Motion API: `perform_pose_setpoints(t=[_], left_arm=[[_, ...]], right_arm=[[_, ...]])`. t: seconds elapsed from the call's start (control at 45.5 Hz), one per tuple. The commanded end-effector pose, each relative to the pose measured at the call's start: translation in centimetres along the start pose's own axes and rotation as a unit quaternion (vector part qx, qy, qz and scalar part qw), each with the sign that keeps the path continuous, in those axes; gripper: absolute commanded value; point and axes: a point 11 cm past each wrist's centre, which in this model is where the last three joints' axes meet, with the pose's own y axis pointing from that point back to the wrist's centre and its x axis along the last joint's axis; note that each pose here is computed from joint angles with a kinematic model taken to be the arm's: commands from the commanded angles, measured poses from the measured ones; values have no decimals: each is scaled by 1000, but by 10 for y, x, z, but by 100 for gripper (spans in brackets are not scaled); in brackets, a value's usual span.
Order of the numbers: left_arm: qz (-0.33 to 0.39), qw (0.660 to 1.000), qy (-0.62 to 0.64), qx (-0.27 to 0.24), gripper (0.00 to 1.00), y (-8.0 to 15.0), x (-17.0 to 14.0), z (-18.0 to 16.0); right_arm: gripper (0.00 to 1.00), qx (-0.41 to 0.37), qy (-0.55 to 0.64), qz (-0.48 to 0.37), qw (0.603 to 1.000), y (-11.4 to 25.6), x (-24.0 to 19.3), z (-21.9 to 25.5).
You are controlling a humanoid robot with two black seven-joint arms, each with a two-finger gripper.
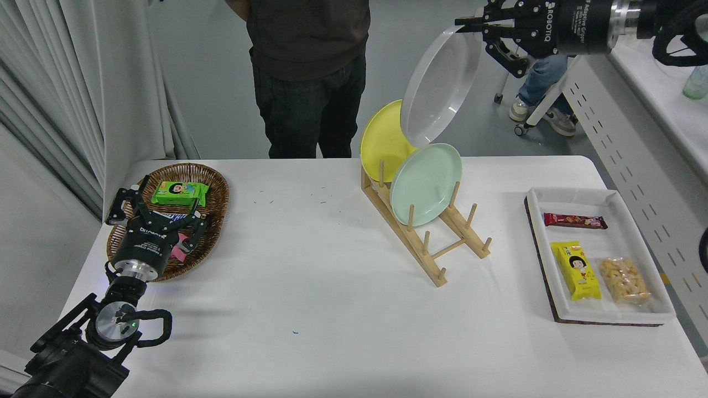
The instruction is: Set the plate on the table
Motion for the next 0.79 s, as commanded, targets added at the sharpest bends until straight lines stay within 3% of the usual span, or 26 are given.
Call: perform_pose_setpoints(t=[0.0, 0.769], left_arm=[[0, 1000, 0, 0, 98, 0, 0, 0], [0, 1000, 0, 0, 98, 0, 0, 0]], right_arm=[[0, -3, 0, -2, 1000, -3, -3, -1], [0, -104, -15, -131, 986, -102, -89, 79]])
